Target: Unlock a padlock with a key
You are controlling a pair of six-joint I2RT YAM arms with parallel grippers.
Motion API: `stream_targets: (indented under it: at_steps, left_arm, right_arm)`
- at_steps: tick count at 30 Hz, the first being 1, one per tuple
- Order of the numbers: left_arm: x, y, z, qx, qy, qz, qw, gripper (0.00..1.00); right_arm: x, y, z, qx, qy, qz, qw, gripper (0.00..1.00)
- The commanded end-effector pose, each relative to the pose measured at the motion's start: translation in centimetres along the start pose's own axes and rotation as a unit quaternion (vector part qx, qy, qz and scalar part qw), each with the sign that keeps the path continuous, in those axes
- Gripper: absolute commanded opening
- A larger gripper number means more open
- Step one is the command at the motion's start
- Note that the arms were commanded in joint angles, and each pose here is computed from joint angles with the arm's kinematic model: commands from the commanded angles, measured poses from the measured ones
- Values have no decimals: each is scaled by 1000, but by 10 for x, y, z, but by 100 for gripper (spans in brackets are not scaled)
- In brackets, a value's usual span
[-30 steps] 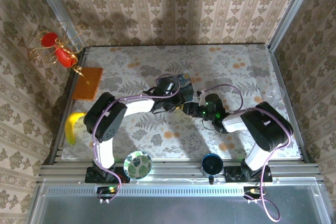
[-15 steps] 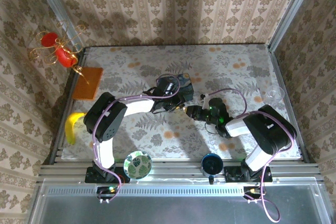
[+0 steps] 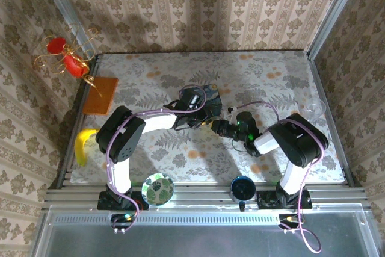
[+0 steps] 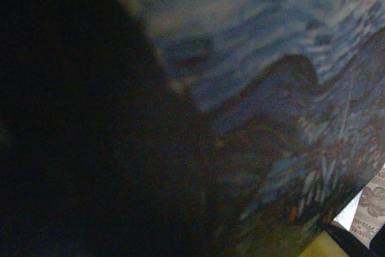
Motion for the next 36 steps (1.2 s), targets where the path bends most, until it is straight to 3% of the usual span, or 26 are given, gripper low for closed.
stream_targets:
  at_steps: [1,6,14,26,36]
  left_arm:
    - [1,10,-11,-19,33,5,999,0]
    - [0,9,-10,-17,32,5,999,0]
    - [-1,8,-8,-19,28,4,999,0]
    - [-3,7,-4,-21,24,4,999,0]
    - [-4,6,-4,-19,25,2,999,0]
  right_arm:
    - [7,10,9,1,-10,32,999,26]
    - [9,6,8,7,-8,31,999,17]
    - [6,2,4,11,-6,25,1000,25]
    - [0,0,1,12,-5,19,1000,20]
    - [0,2,2,10,-6,18,1000,4]
Point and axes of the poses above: each hand's point on the last joint's axis, 136 mm out from that joint toward the fingers, its own x axis out along the fingers, its own y axis along the line the jaws close on, z = x × y, the point moved 6 cm from there along -x, back along the fingers, and after that the axes turned 14 degrees about x, right-handed, at the moved point
